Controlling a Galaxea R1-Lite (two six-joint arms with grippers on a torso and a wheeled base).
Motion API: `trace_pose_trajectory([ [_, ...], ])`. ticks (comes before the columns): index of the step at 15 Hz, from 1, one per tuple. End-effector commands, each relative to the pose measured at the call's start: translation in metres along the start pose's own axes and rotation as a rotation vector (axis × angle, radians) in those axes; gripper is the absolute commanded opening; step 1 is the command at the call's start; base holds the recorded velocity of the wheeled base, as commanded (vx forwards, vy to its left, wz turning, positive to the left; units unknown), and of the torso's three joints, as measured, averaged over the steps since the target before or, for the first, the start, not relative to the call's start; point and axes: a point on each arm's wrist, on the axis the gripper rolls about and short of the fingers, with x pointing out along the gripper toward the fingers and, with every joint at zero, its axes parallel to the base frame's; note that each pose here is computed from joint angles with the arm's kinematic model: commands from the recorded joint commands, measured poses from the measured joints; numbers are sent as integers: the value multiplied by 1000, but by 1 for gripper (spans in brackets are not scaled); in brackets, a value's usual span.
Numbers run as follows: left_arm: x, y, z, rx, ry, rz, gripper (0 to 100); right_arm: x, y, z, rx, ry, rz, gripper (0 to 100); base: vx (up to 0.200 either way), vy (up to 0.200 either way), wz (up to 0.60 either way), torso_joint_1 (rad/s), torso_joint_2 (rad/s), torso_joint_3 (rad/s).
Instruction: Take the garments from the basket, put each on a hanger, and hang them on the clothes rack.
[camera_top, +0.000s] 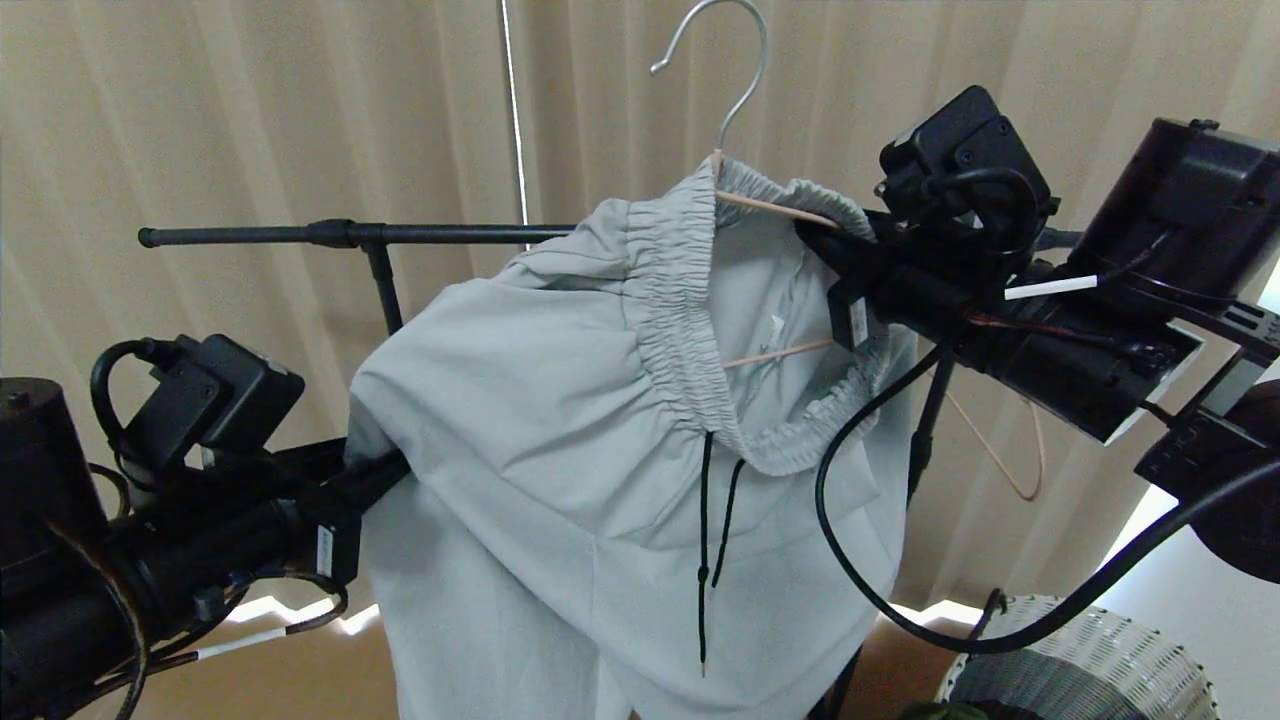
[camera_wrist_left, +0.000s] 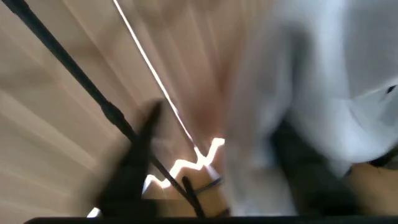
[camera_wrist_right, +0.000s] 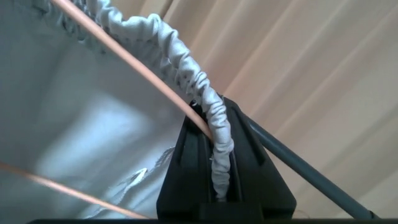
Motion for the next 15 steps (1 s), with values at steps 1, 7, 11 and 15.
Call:
trace_pose_trajectory([
  [1, 4, 2, -4, -1, 23, 11, 0, 0, 0, 0, -1, 1, 0, 0, 0, 0, 0, 0, 0, 0],
  [7, 5, 58, -31, 66, 138, 271, 0, -4, -17, -7, -10, 67, -49, 0, 0, 0, 0, 0, 0, 0],
  [11, 6, 58, -38, 75, 111, 288, 0, -4, -16, -8, -11, 71, -51, 0, 0, 0, 0, 0, 0, 0],
  [15, 5, 57, -33, 47, 83, 289, 100, -6, -16, -10, -17, 134, -67, 0, 0, 0, 0, 0, 0, 0],
])
